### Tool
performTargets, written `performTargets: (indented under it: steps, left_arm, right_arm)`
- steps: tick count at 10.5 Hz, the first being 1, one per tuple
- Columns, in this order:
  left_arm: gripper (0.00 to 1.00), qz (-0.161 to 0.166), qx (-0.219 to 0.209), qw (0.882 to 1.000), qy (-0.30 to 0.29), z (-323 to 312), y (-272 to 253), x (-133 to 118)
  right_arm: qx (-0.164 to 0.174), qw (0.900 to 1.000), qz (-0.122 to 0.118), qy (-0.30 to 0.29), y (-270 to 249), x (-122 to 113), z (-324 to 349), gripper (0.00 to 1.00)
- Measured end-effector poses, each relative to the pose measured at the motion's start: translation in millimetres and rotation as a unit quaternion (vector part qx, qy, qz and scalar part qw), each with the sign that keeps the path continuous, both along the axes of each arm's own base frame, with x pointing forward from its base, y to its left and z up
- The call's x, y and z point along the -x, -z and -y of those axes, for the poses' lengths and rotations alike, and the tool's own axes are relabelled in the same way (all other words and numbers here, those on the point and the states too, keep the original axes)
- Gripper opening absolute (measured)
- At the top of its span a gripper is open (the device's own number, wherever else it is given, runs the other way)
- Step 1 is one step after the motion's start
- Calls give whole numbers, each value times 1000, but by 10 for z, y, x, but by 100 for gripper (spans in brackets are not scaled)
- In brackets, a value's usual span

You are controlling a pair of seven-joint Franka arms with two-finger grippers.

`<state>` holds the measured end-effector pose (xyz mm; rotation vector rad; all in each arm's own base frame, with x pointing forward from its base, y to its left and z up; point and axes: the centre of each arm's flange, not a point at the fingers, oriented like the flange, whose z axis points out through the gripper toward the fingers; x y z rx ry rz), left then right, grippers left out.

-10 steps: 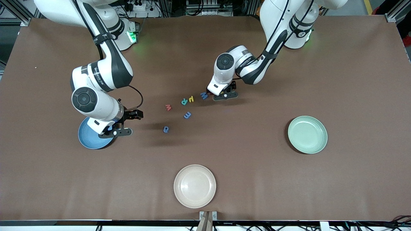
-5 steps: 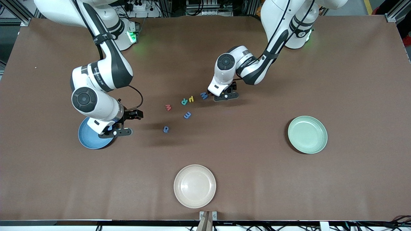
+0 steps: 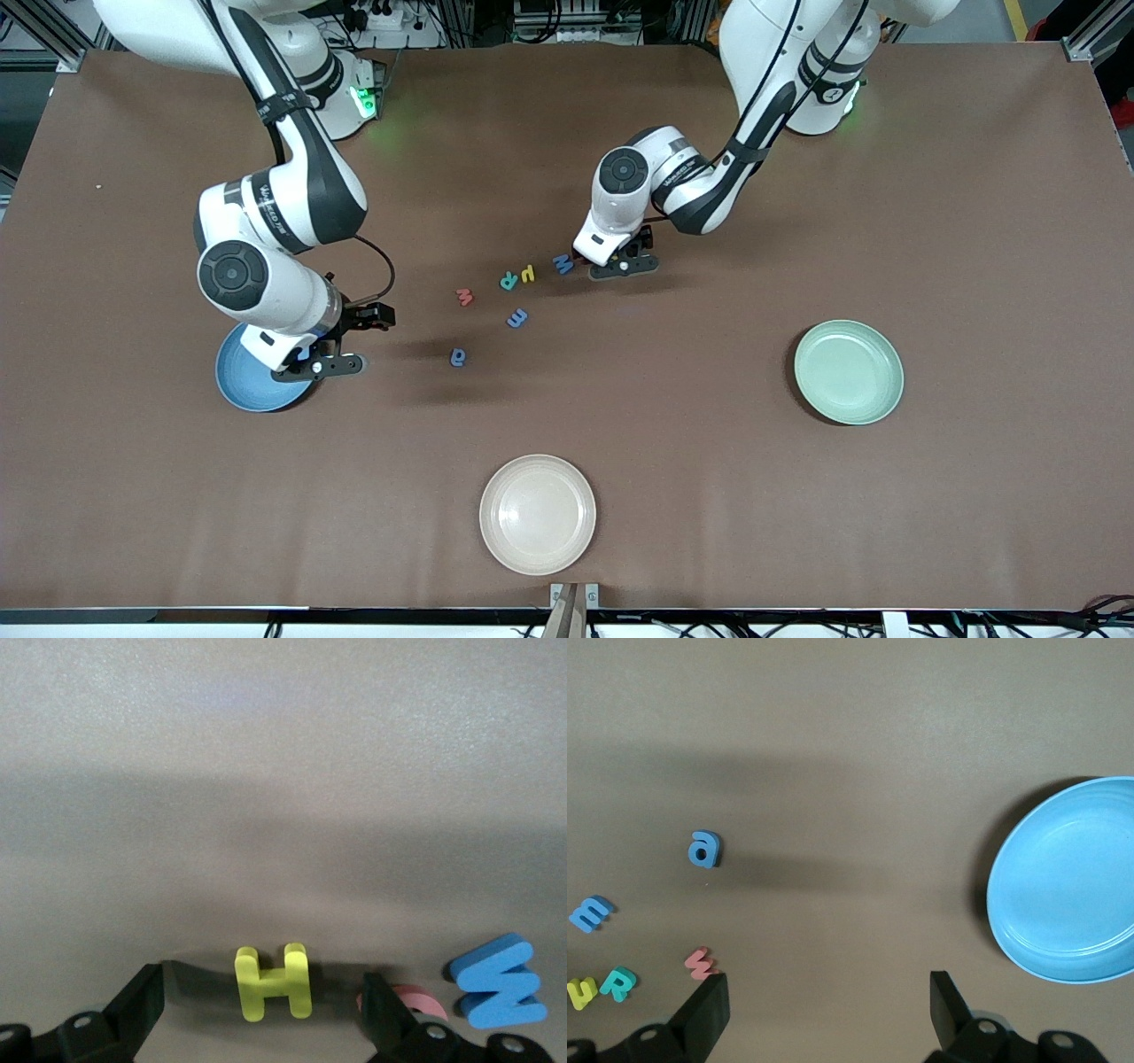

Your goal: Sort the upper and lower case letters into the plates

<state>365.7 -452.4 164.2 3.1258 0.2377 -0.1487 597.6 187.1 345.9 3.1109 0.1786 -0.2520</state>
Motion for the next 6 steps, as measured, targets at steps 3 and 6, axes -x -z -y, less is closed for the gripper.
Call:
performTargets:
  steps: [3, 6]
  left_arm:
    - [100, -2, -4, 1000, 1, -7, -14, 1]
    - [100, -5, -12, 1000, 2, -27, -36, 0]
  right_arm:
    - [0, 1000, 0, 0, 0, 0, -1, 100]
    - [0, 1000, 0, 0, 0, 1, -4, 100]
